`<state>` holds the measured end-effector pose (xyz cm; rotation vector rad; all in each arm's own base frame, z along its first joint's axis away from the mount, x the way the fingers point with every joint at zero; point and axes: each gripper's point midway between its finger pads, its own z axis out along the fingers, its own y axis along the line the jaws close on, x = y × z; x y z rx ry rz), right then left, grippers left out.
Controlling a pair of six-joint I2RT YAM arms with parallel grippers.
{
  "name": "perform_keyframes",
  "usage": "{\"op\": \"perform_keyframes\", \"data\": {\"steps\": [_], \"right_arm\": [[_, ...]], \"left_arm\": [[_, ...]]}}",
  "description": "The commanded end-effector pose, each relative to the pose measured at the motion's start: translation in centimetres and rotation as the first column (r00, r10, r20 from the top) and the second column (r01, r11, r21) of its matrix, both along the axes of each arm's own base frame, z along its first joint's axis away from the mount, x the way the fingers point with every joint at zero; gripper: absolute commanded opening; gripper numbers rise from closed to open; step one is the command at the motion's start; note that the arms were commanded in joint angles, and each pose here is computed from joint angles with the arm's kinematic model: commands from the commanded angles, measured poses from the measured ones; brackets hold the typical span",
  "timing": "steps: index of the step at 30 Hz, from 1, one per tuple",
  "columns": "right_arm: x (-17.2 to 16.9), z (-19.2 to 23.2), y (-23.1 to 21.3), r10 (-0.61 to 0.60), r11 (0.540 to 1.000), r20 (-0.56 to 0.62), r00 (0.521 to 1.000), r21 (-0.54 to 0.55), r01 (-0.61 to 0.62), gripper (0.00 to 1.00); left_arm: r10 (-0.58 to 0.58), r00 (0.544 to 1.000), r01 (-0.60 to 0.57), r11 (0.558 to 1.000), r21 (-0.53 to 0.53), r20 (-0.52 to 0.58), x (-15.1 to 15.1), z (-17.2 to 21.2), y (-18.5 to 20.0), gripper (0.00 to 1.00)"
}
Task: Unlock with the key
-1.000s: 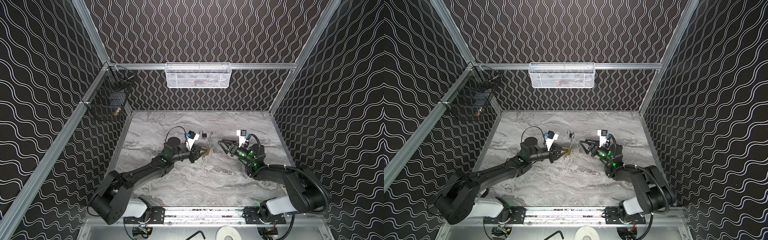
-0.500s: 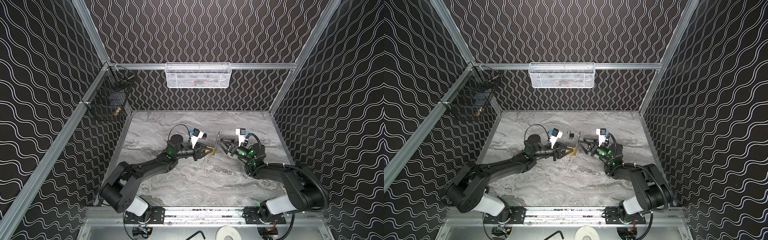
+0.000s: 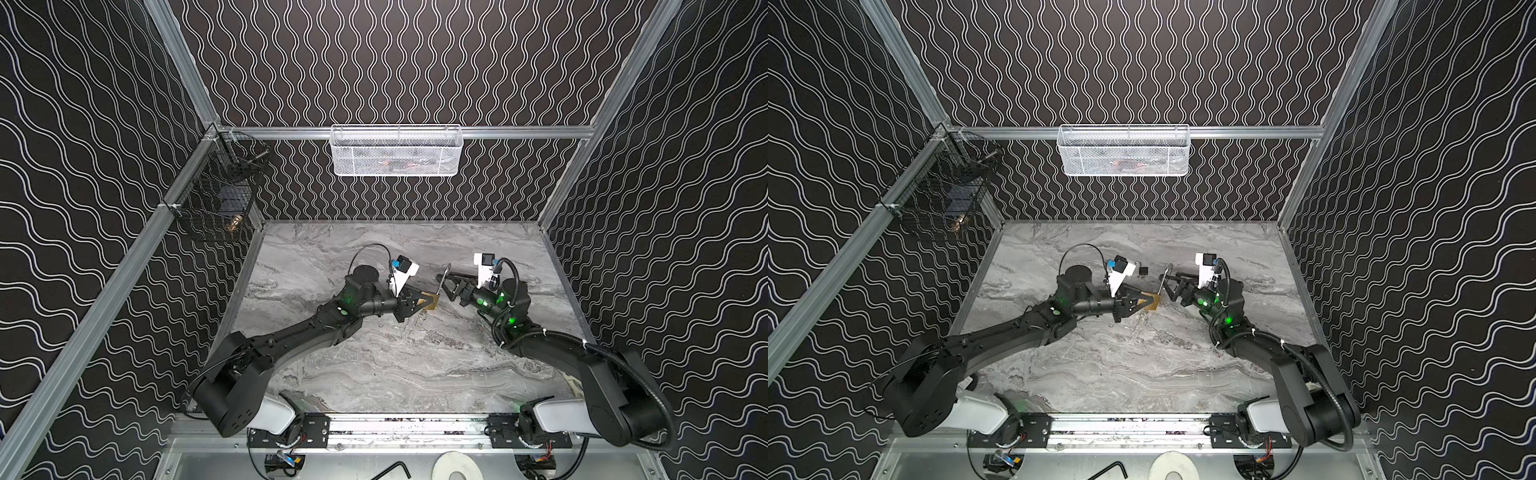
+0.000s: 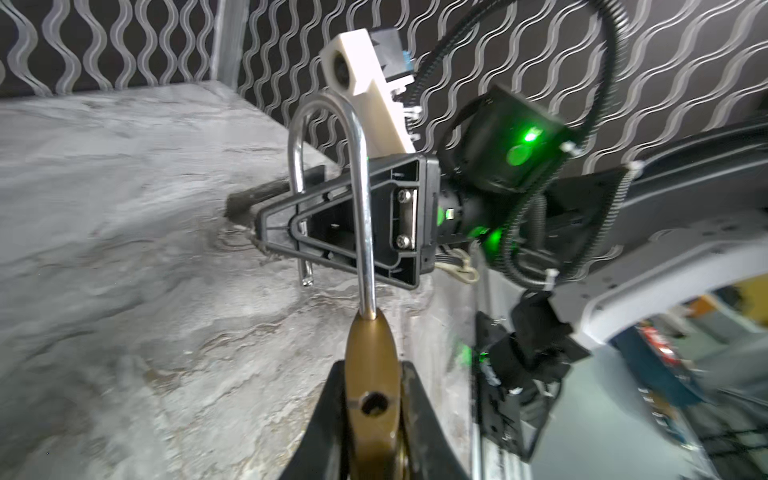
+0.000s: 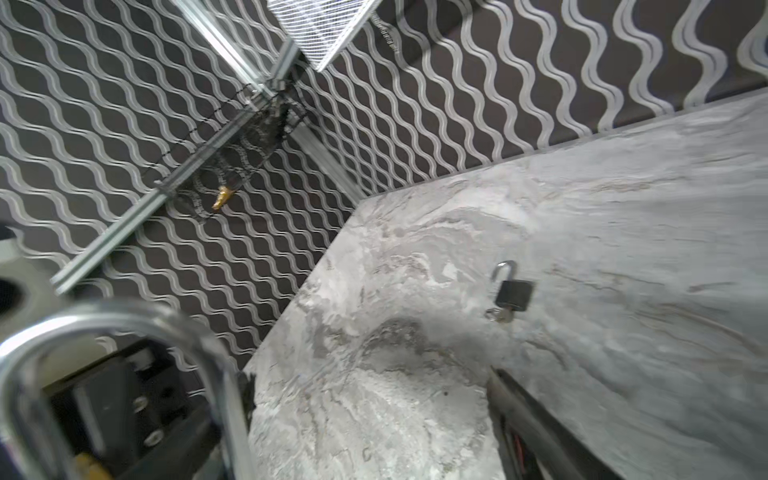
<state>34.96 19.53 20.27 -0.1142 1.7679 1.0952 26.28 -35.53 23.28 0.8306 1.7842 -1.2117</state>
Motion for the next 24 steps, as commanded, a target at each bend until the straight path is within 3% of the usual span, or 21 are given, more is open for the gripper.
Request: {"op": "perform_keyframes", "data": {"steps": [1, 4, 7, 11, 14, 19, 24], "right_arm": [[1.5, -2.9, -2.9, -0.192, 0.978, -0.086, 0.978, -0.103, 0.183, 0.9], [1.4, -2.8, -2.9, -0.189, 0.979, -0.083, 0.978, -0.1, 0.18, 0.91], [1.4, -3.1, -2.7, -0.179, 0.981, -0.091, 0.98, -0.097, 0.17, 0.91], [1.4, -3.5, -2.6, -0.173, 0.982, -0.09, 0.981, -0.098, 0.164, 0.94], [0.8, -3.1, -2.3, -0.147, 0.987, -0.046, 0.988, -0.07, 0.144, 0.97], [-2.4, 0.6, -0.8, -0.003, 1.0, 0.169, 0.986, 0.016, 0.001, 0.99], [-4.4, 2.1, -0.3, 0.019, 0.999, 0.294, 0.956, 0.037, -0.031, 0.99]], "left_arm": [[0.117, 0.987, -0.13, 0.984, 0.125, 0.106, 1.7, -1.2, 1.0, 0.0], [0.288, 0.943, -0.319, 0.925, 0.207, 0.167, 3.7, -2.1, 2.7, 0.0], [0.419, 0.882, -0.46, 0.864, 0.205, 0.215, 5.5, -2.0, 4.4, 0.0], [0.511, 0.823, -0.558, 0.811, 0.179, 0.25, 7.6, -1.3, 5.3, 0.0], [0.543, 0.817, -0.576, 0.782, 0.238, 0.194, 10.0, -2.2, 6.5, 0.0], [0.508, 0.853, -0.47, 0.847, 0.246, -0.12, 14.5, -6.2, 9.1, 0.0], [0.414, 0.863, -0.384, 0.91, 0.155, -0.288, 16.6, -8.3, 9.5, 0.0]]}}
